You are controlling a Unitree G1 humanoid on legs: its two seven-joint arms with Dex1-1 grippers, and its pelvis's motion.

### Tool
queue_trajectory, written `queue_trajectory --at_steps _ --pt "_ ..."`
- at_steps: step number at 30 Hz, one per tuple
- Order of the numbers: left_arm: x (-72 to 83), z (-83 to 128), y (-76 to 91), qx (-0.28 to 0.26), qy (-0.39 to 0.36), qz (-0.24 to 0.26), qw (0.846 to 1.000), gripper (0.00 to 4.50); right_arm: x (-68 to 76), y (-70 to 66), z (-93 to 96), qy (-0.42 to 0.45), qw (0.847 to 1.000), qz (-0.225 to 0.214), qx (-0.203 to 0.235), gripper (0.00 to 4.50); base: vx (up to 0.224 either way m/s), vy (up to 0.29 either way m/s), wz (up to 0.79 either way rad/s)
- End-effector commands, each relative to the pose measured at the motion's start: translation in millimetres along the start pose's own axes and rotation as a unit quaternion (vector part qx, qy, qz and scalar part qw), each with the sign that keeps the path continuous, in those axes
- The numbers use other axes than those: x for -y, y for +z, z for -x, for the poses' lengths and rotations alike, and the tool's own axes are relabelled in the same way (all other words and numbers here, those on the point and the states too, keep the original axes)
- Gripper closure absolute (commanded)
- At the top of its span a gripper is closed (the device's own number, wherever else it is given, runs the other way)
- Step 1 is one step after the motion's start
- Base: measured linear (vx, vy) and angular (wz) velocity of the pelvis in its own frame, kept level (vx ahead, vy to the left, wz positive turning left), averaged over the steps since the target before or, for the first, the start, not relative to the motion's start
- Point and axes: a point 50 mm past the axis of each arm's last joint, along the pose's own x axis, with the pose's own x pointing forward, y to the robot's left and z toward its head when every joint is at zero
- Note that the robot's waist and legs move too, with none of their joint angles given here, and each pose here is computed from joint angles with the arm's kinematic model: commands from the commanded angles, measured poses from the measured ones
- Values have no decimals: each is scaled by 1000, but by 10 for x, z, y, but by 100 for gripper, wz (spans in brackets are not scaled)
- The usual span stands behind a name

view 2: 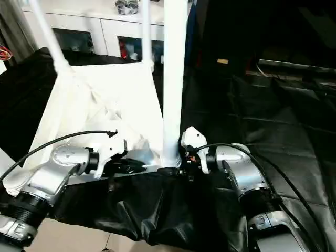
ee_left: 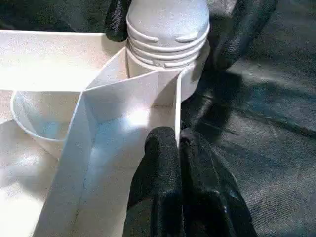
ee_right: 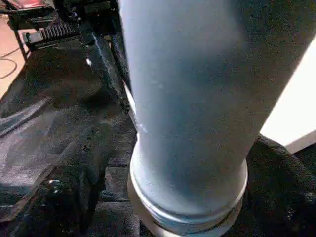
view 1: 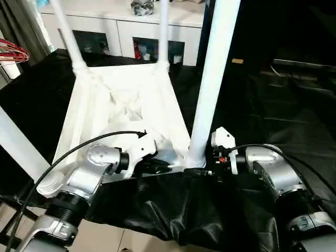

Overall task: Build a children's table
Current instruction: Rotate leg to tighten

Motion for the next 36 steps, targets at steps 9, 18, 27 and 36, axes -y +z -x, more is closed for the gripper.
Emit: queue_trajectory --at_steps 9,18,27,36 --pt "0 0 168 29 -16 -30 999 450 -122 -6 -94 41 999 -6 1 136 0 0 0" --pt "-70 -127 209 39 54 -12 998 450 -79 -77 -325 -71 996 -53 32 175 0 0 0" --pt "-125 -491 368 37 158 18 987 450 -143 59 -983 -198 977 -73 40 178 0 0 0" --pt "-108 -479 383 43 147 3 988 450 -119 178 -951 -154 981 -89 76 72 0 0 0"
